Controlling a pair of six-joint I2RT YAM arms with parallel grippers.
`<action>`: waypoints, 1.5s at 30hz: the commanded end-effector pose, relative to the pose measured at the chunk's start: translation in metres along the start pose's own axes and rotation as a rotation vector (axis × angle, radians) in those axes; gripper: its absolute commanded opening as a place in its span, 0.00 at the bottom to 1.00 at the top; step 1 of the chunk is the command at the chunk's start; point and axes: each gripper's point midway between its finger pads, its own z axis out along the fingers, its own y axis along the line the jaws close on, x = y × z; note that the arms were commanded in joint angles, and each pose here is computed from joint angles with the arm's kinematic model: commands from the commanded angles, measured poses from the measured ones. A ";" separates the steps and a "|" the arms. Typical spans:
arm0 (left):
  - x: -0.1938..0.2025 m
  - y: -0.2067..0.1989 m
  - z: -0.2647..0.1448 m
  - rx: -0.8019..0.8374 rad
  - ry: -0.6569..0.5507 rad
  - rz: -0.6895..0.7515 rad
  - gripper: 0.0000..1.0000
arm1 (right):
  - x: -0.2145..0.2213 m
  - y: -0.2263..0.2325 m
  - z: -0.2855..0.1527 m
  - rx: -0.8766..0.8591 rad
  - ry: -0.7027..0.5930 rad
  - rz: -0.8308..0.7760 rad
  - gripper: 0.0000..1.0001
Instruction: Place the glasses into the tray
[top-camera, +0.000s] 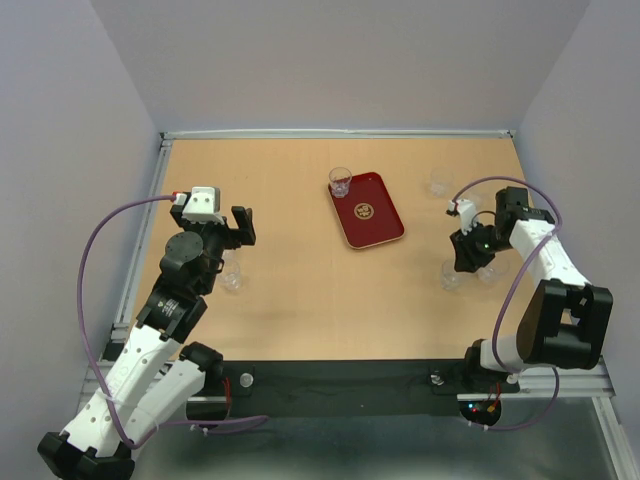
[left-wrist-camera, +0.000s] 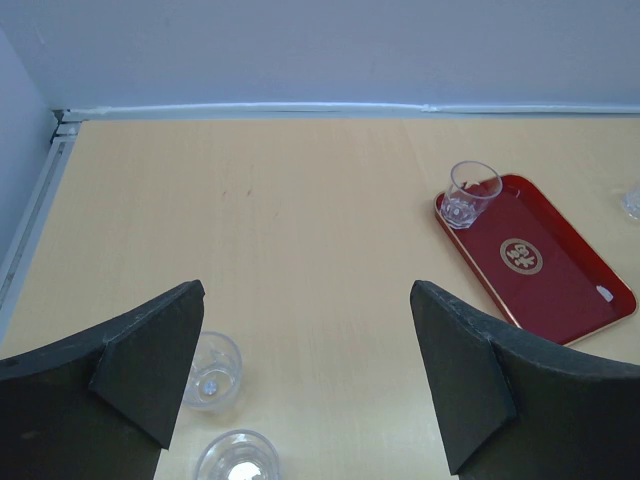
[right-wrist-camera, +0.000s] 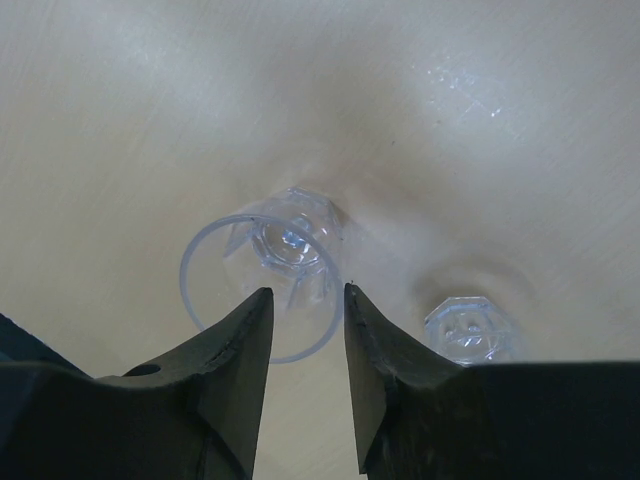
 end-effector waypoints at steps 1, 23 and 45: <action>-0.013 -0.001 -0.001 0.009 -0.058 -0.012 0.96 | 0.005 -0.009 0.005 0.036 0.010 -0.001 0.39; -0.009 0.001 0.002 -0.009 -0.048 -0.006 0.96 | -0.124 -0.007 -0.007 -0.046 -0.309 0.050 0.01; -0.005 0.010 0.004 -0.055 -0.046 0.017 0.95 | -0.335 -0.049 0.101 0.253 -0.473 0.389 0.00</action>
